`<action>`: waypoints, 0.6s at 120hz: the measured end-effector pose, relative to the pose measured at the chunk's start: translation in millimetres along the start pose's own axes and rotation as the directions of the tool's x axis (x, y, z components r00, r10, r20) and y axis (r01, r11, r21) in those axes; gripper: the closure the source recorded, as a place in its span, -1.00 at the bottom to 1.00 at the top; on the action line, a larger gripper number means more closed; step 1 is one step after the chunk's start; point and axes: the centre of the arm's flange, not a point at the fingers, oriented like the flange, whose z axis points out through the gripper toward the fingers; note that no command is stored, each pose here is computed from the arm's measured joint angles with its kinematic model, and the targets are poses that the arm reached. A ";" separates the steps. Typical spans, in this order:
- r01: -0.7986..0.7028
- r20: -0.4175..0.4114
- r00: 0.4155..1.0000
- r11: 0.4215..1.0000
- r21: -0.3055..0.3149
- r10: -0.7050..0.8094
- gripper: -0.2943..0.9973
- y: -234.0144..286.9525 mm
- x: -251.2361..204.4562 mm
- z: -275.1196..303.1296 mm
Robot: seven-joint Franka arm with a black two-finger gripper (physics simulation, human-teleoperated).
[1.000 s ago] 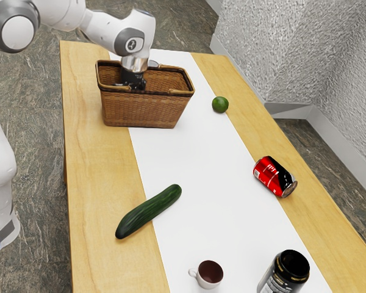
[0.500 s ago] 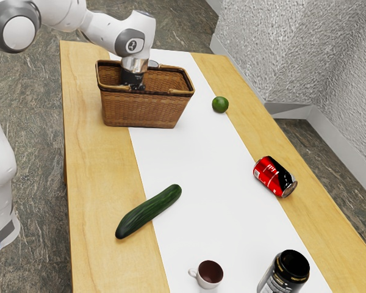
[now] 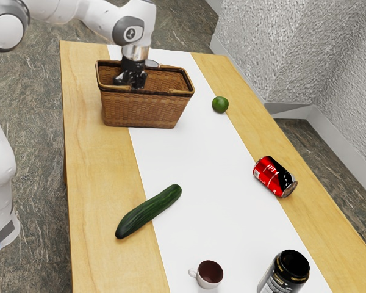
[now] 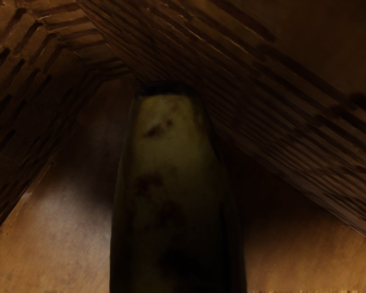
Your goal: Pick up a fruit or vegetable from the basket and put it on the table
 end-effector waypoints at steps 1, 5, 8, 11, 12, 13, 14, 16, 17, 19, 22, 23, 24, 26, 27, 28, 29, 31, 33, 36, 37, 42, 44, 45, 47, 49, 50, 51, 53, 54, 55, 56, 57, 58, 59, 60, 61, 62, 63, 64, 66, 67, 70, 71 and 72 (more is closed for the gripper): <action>-0.001 -0.002 1.000 1.000 -0.002 0.001 0.32 0.0 0.1 -1.4; -0.006 -0.008 1.000 1.000 -0.010 0.006 0.32 -0.2 -0.1 -6.6; -0.010 -0.013 1.000 1.000 -0.015 0.010 0.32 -0.5 -0.5 -10.3; -0.017 -0.021 1.000 1.000 -0.020 0.016 0.32 -1.0 -1.2 -14.3; -0.019 -0.024 1.000 1.000 -0.023 0.018 0.32 -1.1 -1.4 -16.1; -0.021 -0.026 0.999 0.999 -0.026 0.020 0.33 -1.0 -1.7 -18.4; -0.023 -0.029 0.999 0.999 -0.030 0.022 0.33 -0.9 -2.0 -20.8; -0.027 -0.033 0.999 0.999 -0.037 0.026 0.33 -0.4 -2.8 -25.3; -0.029 -0.036 0.999 0.999 -0.040 0.027 0.33 -0.2 -3.1 -27.7; -0.033 -0.041 0.999 0.998 -0.046 0.031 0.33 0.3 -3.9 -32.2; -0.042 -0.052 0.998 0.997 -0.057 0.039 0.33 1.1 -5.5 -39.9; -0.044 -0.056 0.998 0.997 -0.061 0.041 0.34 1.5 -6.1 -42.8; -0.047 -0.059 0.997 0.997 -0.064 0.043 0.34 1.8 -6.5 -45.3; -0.051 -0.065 0.997 0.996 -0.070 0.046 0.34 2.2 -7.3 -50.4; -0.052 -0.067 0.997 0.996 -0.074 0.047 0.34 2.3 -7.6 -53.3; -0.054 -0.070 0.996 0.995 -0.078 0.049 0.34 2.5 -8.1 -56.2; -0.058 -0.075 0.996 0.995 -0.083 0.051 0.35 2.7 -8.8 -60.6; -0.064 -0.083 0.995 0.994 -0.093 0.056 0.35 3.0 -10.5 -68.2; -0.070 -0.091 0.994 0.992 -0.101 0.060 0.35 3.1 -12.0 -75.7; -0.078 -0.102 0.993 0.991 -0.113 0.066 0.34 3.1 -14.6 -87.0; -0.081 -0.107 0.992 0.990 -0.119 0.068 0.34 3.0 -15.6 -91.9; -0.095 -0.127 0.989 0.986 -0.139 0.077 0.33 1.3 -19.8 -112.1; -0.101 -0.134 0.988 0.984 -0.146 0.081 0.33 0.2 -22.0 -119.4; -0.104 -0.138 0.987 0.983 -0.150 0.083 0.33 -0.5 -23.3 -123.6; -0.109 -0.144 0.986 0.982 -0.156 0.087 0.33 -1.9 -25.6 -130.8; -0.114 -0.150 0.985 0.980 -0.160 0.090 0.33 -3.4 -27.9 -136.9; -0.116 -0.152 0.984 0.980 -0.162 0.091 0.33 -4.2 -28.7 -139.5; -0.118 -0.155 0.984 0.980 -0.163 0.092 0.33 -5.1 -29.4 -141.9; -0.122 -0.163 0.982 0.978 -0.167 0.094 0.33 -7.5 -30.5 -147.8; -0.124 -0.166 0.981 0.978 -0.169 0.095 0.33 -8.9 -31.0 -151.1; -0.125 -0.170 0.981 0.977 -0.172 0.096 0.33 -10.2 -31.3 -154.3; -0.126 -0.173 0.980 0.977 -0.174 0.096 0.33 -11.4 -31.6 -157.0; -0.127 -0.175 0.980 0.976 -0.177 0.096 0.33 -12.9 -31.7 -160.8; -0.128 -0.178 0.979 0.975 -0.180 0.095 0.32 -14.3 -31.7 -164.2; -0.128 -0.182 0.979 0.975 -0.184 0.094 0.32 -15.8 -31.5 -168.0; -0.128 -0.185 0.978 0.974 -0.187 0.093 0.32 -17.3 -31.2 -171.8; -0.130 -0.190 0.977 0.973 -0.192 0.093 0.33 -19.1 -31.5 -176.6; -0.132 -0.194 0.977 0.972 -0.196 0.093 0.32 -20.9 -32.1 -180.8; -0.134 -0.198 0.976 0.971 -0.200 0.094 0.32 -22.7 -32.9 -184.9; -0.136 -0.202 0.975 0.970 -0.203 0.094 0.32 -24.2 -33.7 -188.5; -0.139 -0.209 0.973 0.968 -0.207 0.095 0.32 -27.3 -34.9 -194.4; -0.140 -0.212 0.973 0.968 -0.209 0.095 0.32 -28.7 -35.5 -197.1; -0.147 -0.223 0.970 0.966 -0.212 0.098 0.32 -32.5 -39.1 -204.1; -0.151 -0.229 0.968 0.965 -0.214 0.101 0.32 -33.6 -41.2 -206.5; -0.155 -0.234 0.967 0.964 -0.215 0.104 0.32 -34.5 -43.3 -208.6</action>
